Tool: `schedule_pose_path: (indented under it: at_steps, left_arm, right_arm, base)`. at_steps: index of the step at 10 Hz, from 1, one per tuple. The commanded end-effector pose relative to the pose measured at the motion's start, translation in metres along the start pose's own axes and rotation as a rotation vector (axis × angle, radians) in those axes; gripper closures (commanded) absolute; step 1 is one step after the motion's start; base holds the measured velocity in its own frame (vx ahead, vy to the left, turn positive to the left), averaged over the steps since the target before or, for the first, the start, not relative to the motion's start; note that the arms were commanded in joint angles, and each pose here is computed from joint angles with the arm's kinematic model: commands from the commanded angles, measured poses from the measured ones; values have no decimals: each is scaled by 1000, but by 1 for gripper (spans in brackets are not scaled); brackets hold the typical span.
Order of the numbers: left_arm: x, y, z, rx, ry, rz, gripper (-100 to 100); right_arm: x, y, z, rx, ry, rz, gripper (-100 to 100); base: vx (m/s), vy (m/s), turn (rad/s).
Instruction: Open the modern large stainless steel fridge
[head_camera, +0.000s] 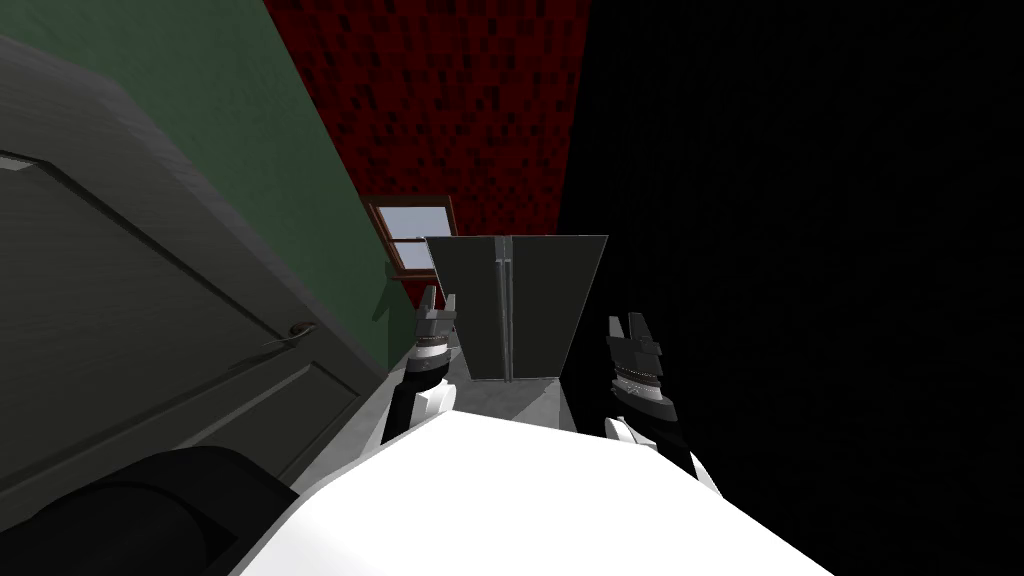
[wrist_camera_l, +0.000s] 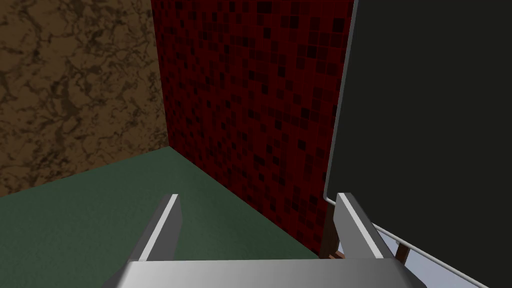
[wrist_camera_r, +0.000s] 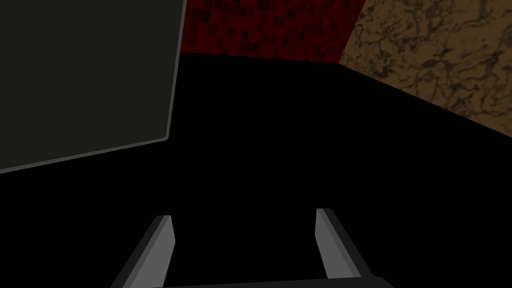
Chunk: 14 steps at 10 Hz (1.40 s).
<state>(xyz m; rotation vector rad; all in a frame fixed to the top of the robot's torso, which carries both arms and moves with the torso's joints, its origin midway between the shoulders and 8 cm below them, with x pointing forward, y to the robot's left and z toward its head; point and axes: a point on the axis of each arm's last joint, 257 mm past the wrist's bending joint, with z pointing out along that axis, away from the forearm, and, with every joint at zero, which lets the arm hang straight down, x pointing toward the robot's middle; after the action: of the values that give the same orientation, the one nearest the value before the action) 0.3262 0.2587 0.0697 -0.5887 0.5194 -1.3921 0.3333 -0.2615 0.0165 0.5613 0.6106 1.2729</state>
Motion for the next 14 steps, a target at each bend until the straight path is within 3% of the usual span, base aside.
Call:
schedule_pose_path:
  at_steps: [1, 9, 10, 14]
  left_arm:
    - [0, 0, 0, 0, 0, 0, 0]
    - [0, 0, 0, 0, 0, 0, 0]
    - [6, 2, 3, -4, 30, -8, -100]
    - [33, 11, 20, -24, 132, -66, -100]
  right_arm:
    - [0, 0, 0, 0, 0, 0, 0]
    - [0, 0, 0, 0, 0, 0, 0]
    - [0, 0, 0, 0, 0, 0, 0]
    - [0, 0, 0, 0, 0, 0, 0]
  base:
    - [0, 0, 0]
    - [0, 0, 0]
    - [11, 10, -8]
    - [26, 38, -18]
